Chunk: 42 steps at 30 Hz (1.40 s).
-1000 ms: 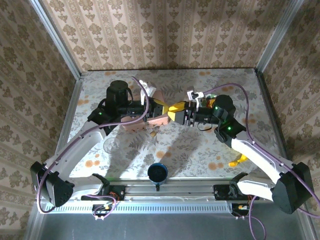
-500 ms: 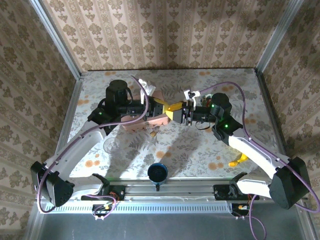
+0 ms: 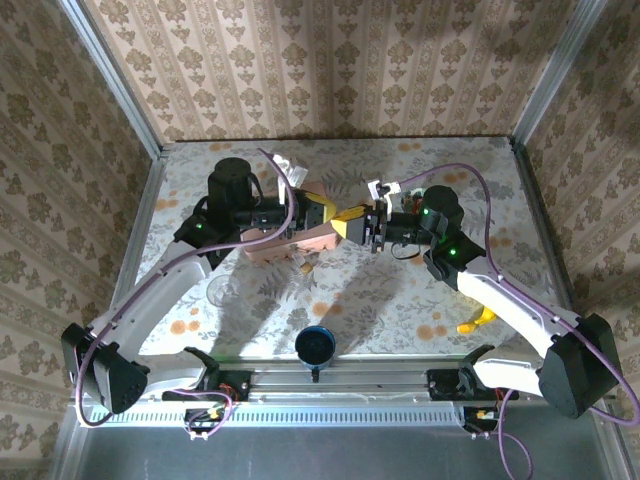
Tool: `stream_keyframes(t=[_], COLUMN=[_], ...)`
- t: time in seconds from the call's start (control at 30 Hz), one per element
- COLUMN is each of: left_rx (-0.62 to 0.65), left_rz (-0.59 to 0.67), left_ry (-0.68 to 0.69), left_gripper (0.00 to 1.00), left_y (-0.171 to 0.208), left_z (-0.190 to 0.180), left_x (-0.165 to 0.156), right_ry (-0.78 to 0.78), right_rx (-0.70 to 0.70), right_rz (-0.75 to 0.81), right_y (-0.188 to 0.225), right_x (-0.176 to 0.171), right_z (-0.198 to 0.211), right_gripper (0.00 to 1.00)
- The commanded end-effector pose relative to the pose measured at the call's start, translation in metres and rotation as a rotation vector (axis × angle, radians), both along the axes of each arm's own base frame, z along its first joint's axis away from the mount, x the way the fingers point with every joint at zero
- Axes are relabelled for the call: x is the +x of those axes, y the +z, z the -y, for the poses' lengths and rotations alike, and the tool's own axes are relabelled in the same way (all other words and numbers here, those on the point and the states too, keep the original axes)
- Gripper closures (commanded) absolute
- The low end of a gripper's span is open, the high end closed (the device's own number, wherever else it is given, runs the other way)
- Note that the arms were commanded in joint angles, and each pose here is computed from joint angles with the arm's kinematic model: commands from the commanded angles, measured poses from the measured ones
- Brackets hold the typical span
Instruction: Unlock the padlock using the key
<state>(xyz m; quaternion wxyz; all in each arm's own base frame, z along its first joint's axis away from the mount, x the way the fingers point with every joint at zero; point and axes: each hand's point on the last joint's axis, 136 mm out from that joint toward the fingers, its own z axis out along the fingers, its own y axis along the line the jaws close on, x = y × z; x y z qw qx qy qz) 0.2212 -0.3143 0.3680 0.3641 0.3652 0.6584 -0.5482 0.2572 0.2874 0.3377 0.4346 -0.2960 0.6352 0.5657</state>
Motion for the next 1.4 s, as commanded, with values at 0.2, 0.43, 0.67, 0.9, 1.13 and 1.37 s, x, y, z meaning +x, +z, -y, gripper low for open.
stream_keyframes(t=[0.2,0.43,0.67,0.9,1.13,1.37], left_rx=[-0.024,-0.024,-0.029,-0.028,-0.028,-0.030], left_rz=[-0.013,-0.017,-0.024,-0.028,-0.031,-0.031], left_ry=[-0.037,-0.034,-0.040,-0.046,-0.051,-0.046], left_gripper=[1.00,1.00,1.00,1.00,1.00,1.00], left_y=[0.0018,0.0007,0.0005,-0.0012,-0.0023,-0.0025], left_z=[-0.0001,-0.0007,0.0003,0.0008,0.0005,-0.0002], left_x=[-0.0052,-0.0048,-0.0040,-0.0044,-0.0057,-0.0053], right_ry=[0.008,0.012,0.017,0.014,0.001,0.023], right_rx=[0.016,0.018,0.018,0.020,0.024,0.028], right_rz=[0.042,0.045,0.043,0.050,0.051,0.049], right_y=[0.0162,0.0173,0.0172,0.0190,0.0210,0.0216], right_x=[-0.0037,-0.0037,-0.0047,-0.0042,-0.0024,-0.0033], right_z=[-0.0004,-0.0009,-0.0012,-0.0008,-0.0002,-0.0024], right_gripper=[0.81,0.81,0.78,0.76,0.73,0.83])
